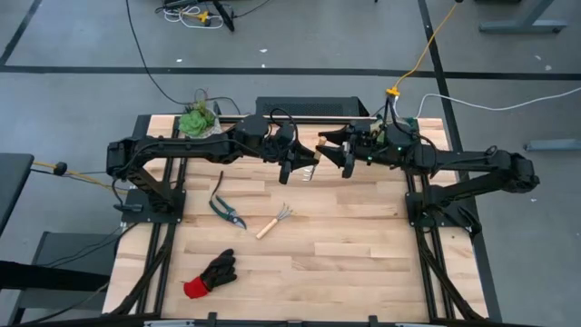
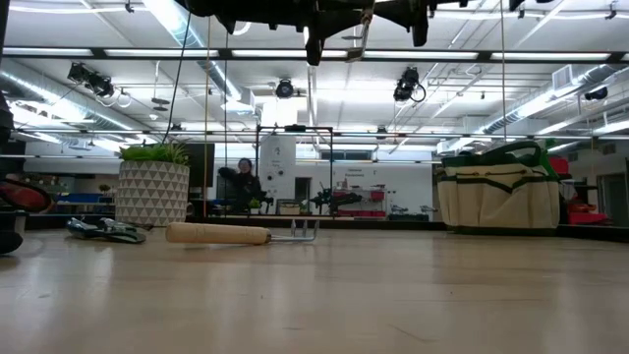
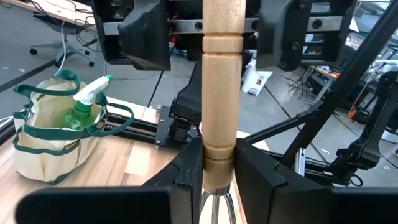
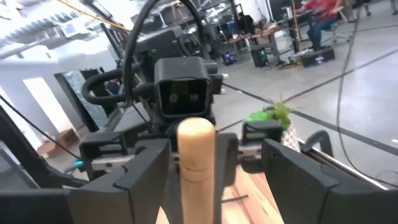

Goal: Pick & Place Garden tools in Gardening bag
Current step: Put the top brown hand rake into the brown gardening bag

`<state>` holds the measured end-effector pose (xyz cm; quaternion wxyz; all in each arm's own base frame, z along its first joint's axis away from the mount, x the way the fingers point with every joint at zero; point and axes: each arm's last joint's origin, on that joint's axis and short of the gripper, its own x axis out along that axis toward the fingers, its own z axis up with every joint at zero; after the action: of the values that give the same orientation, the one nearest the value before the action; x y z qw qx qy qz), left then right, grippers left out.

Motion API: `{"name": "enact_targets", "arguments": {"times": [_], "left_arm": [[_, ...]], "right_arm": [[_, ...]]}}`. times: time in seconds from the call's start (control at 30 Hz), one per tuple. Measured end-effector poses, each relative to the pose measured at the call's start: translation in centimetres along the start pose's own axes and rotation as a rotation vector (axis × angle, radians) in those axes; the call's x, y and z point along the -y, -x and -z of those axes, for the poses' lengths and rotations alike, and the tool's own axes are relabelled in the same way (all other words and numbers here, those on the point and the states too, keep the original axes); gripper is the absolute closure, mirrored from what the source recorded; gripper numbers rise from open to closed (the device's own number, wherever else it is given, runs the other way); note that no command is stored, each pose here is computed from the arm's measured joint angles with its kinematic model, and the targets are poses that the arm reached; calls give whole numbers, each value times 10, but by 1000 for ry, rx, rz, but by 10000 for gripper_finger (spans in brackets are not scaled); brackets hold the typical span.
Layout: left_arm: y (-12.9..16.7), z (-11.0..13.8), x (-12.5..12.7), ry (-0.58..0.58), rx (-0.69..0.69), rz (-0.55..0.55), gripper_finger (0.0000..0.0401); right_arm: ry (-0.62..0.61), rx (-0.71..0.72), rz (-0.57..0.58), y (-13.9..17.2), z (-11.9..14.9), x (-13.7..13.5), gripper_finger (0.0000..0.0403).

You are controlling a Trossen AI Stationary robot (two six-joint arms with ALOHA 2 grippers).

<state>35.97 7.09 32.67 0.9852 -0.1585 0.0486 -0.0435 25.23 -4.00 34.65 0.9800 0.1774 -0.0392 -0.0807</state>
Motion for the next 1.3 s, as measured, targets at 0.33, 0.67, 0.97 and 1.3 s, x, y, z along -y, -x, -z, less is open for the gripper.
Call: {"name": "enact_targets", "arguments": {"times": [0.33,0.67,0.97,1.3], "left_arm": [[0,0,0,0,-1,0,322],[0,0,0,-1,-2,-1,322],[0,0,0,-3,-2,-1,322],[0,0,0,1,-3,-1,322]], "right_arm": [[-19,-4,-36,-7,4,0,150],[-19,1,-40,-5,2,0,199],[-11,4,-41,-5,2,-1,230],[2,12,-44,-5,1,-1,255]]}}
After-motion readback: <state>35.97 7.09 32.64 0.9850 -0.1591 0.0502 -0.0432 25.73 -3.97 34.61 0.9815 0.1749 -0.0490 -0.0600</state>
